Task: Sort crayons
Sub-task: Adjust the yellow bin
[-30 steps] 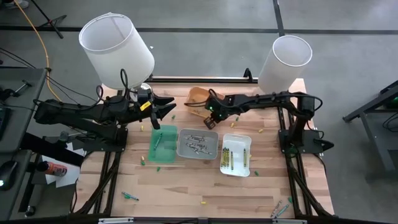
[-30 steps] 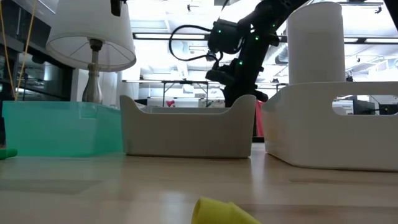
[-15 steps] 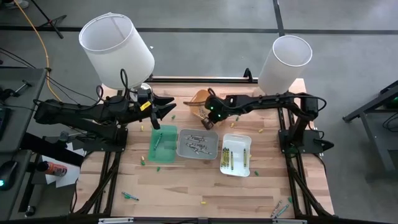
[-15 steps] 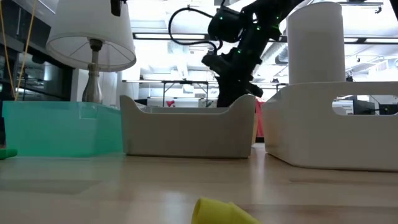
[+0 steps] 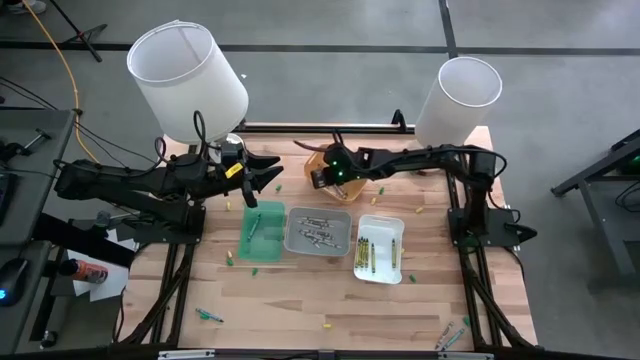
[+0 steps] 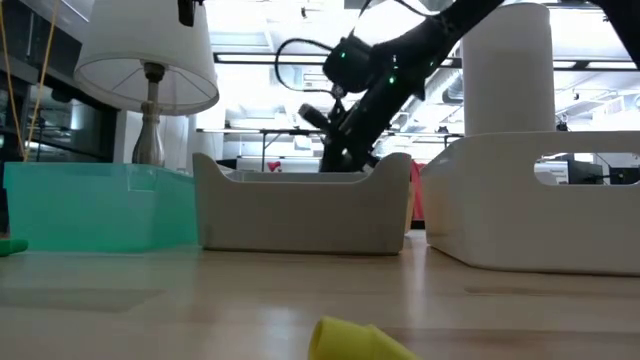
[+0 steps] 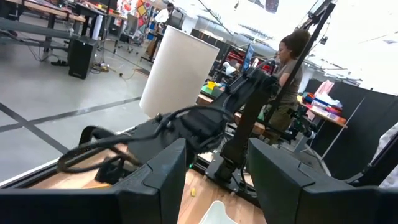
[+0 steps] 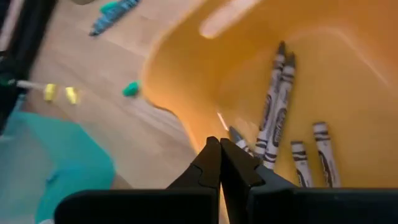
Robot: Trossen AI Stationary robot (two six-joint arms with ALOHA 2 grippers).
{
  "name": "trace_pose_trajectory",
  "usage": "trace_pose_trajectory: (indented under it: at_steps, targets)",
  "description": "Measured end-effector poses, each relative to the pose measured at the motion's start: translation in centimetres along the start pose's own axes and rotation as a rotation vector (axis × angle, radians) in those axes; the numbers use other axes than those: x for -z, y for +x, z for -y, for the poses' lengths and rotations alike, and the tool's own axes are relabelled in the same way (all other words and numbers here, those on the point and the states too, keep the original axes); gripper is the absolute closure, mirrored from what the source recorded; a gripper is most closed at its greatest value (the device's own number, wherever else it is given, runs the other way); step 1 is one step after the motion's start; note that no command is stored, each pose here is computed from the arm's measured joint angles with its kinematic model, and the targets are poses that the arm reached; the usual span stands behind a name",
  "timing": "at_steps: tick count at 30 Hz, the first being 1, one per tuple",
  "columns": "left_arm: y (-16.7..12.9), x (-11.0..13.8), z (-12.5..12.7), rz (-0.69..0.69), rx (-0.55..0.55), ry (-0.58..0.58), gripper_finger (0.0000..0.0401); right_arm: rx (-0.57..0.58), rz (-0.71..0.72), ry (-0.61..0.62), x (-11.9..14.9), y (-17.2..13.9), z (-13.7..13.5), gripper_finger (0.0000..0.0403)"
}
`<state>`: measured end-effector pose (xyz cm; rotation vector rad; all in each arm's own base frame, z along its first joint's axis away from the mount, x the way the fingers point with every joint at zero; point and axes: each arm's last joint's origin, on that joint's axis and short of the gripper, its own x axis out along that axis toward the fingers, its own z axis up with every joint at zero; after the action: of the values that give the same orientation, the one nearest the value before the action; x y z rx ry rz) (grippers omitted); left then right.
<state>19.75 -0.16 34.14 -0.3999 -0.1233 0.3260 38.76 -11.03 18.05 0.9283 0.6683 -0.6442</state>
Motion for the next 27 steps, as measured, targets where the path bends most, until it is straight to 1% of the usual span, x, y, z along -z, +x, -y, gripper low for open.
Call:
trace_pose_trajectory:
  at_steps: [6, 13, 18, 23, 27]
  targets:
    - [0.0, 0.0, 0.0, 0.000, 0.000, 0.000, 0.0242, 0.048, -0.007, 0.068, 0.6, 1.7, 0.8, 0.0403]
    - [0.0, 0.0, 0.0, 0.000, 0.000, 0.000, 0.0242, 0.025, -0.017, 0.077, 0.8, 2.4, 0.8, 0.0403]
    - [0.0, 0.0, 0.0, 0.000, 0.000, 0.000, 0.0242, -0.018, -0.107, 0.010, 1.7, 3.4, 0.8, 0.0403]
    - [0.0, 0.0, 0.0, -0.001, 0.000, 0.014, 0.0242, -0.047, -0.114, -0.064, 2.5, 3.4, 0.0, 0.0403]
    - [0.0, 0.0, 0.0, -0.001, -0.002, 0.019, 0.0242, -0.113, -0.143, -0.159, 2.9, 3.2, -0.7, 0.0403]
